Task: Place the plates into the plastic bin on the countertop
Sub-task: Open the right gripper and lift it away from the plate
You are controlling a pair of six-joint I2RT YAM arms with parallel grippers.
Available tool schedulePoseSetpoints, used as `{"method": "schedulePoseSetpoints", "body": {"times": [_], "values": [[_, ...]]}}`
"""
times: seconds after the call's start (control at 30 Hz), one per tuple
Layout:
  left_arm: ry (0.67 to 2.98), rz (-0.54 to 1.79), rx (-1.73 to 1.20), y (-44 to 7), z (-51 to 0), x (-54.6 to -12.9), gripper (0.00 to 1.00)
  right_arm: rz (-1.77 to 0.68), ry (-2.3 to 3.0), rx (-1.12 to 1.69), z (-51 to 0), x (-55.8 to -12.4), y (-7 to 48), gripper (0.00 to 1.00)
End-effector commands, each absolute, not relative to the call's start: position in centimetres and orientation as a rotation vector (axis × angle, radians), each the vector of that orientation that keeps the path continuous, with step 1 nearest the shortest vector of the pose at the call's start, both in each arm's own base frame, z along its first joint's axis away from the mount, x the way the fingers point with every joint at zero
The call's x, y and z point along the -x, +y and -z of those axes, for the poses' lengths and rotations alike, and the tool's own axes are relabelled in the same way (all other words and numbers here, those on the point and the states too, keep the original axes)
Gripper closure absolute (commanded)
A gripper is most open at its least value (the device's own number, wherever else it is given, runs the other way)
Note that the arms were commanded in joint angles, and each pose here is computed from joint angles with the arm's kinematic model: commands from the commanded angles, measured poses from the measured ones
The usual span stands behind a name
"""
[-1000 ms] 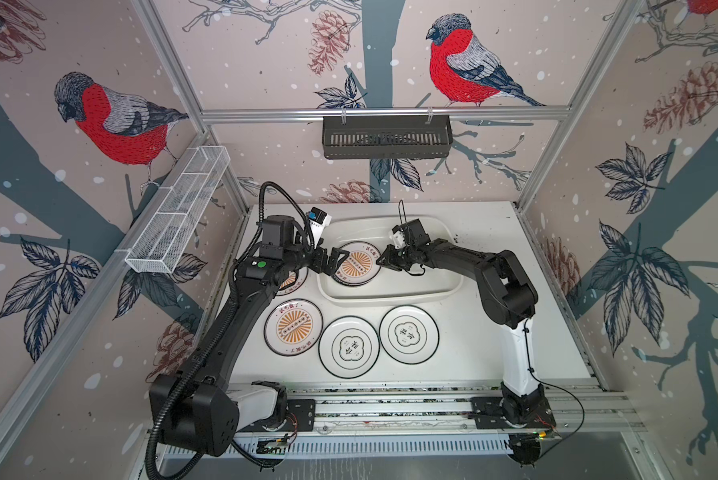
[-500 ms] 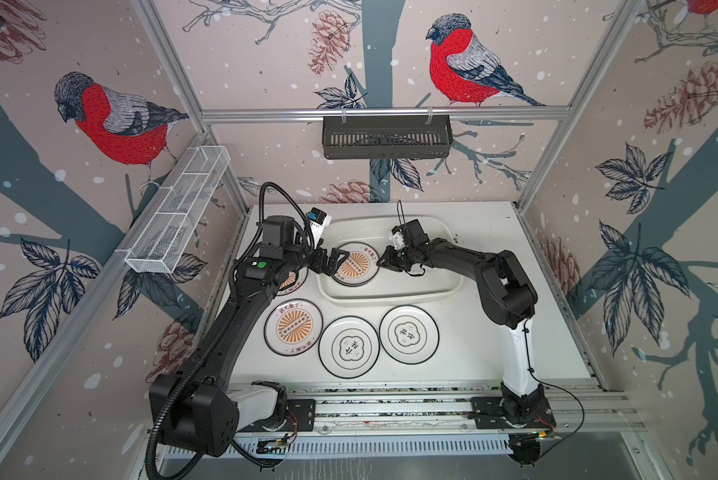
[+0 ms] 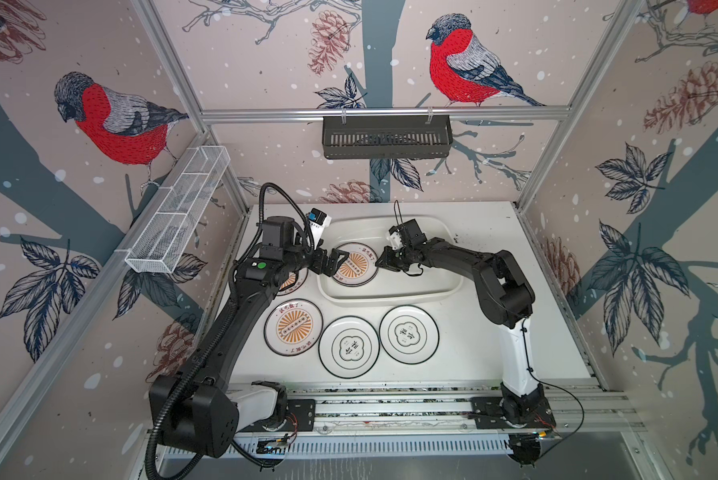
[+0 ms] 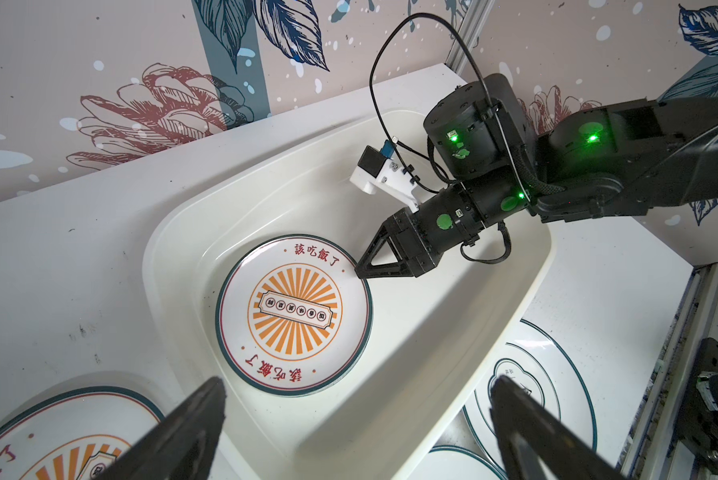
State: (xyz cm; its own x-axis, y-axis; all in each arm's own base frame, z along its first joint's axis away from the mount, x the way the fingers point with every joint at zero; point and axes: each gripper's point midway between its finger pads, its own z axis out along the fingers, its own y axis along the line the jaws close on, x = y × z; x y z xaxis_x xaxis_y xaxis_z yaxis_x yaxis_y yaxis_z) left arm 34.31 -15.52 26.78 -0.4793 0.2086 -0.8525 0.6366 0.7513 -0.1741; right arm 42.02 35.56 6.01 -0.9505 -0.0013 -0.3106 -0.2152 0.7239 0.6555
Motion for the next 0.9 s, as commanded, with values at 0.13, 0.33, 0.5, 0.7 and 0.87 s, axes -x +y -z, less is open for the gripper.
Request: {"method": "schedulePoseSetpoints", "body": {"times": [0.13,0.33,0.5,0.7,0.87], "values": [[2.017,0.603,-0.649,-15.7,-27.5,-34.4,0.02,-1.012,2.62,0.163,-6.9,-42.7,35.1,0.78],[2.013,0.594,-0.651,-15.7,-27.8,-34.4,0.02,-0.955,2.541,0.148,-10.4,-43.7,33.5,0.77],[2.009,0.554,-0.68,-15.4,-27.7,-34.4,0.02,-0.896,2.418,0.126,-15.2,-43.7,31.0,0.74],[2.008,0.474,-0.751,-14.9,-27.0,-34.2,0.02,-0.826,2.3,0.082,-19.4,-42.4,26.9,0.68],[1.991,0.395,-0.754,-14.1,-27.7,-34.8,0.02,-0.773,2.228,0.049,-21.0,-40.2,23.3,0.65]]}}
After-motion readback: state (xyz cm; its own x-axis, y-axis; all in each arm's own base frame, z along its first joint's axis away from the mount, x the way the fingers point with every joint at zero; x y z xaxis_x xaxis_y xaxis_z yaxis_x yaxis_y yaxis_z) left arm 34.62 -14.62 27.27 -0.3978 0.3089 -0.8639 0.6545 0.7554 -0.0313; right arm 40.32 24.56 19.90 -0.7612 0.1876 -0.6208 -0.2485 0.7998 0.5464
